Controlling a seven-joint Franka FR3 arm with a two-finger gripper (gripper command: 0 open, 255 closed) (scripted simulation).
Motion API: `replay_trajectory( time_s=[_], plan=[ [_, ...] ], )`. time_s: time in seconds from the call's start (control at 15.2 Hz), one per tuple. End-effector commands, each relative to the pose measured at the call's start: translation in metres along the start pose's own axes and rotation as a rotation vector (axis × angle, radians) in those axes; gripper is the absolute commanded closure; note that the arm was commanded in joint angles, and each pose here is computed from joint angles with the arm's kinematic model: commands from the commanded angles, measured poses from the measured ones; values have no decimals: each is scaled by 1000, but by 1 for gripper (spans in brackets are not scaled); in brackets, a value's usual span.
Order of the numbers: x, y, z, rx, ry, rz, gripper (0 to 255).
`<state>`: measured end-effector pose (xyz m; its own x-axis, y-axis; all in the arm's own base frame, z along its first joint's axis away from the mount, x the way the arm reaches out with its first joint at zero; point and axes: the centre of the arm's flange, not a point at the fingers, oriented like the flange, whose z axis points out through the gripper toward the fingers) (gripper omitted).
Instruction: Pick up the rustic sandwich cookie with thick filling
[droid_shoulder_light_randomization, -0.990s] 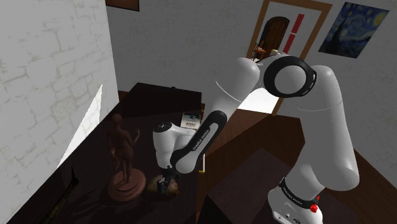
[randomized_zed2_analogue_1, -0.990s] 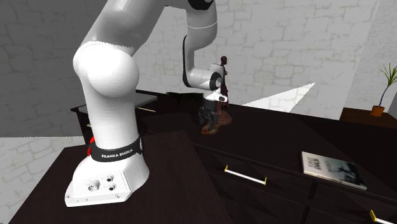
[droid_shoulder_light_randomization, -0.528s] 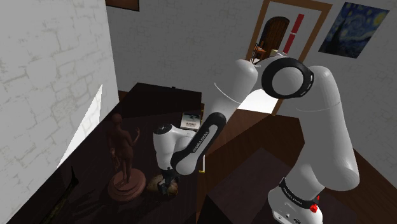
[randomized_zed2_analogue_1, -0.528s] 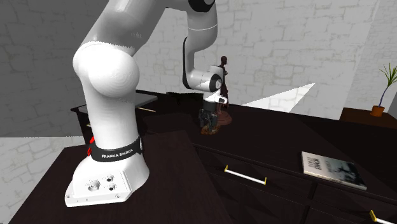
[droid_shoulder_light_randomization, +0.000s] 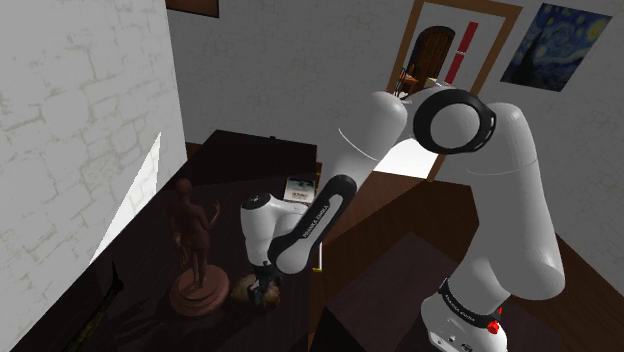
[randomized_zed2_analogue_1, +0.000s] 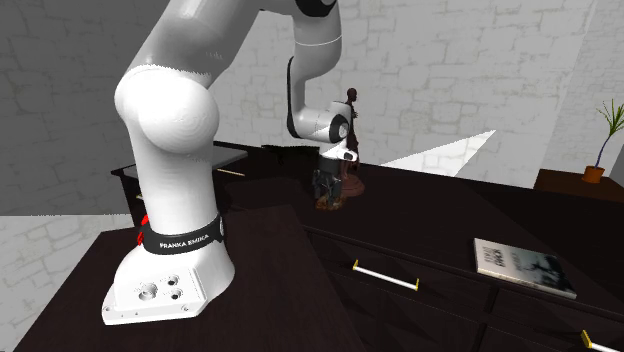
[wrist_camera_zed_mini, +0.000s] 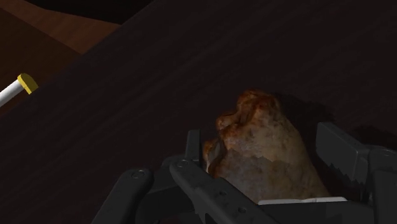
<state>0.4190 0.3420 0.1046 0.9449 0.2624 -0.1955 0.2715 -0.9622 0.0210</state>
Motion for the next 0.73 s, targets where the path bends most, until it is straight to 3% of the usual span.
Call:
replay_trajectory(
  time_s=[0.0, 0.66],
  plan=[
    [-2, 1, -10, 0, 1, 0, 255],
    [-12, 2, -62, 0, 1, 0, 255]
  ],
)
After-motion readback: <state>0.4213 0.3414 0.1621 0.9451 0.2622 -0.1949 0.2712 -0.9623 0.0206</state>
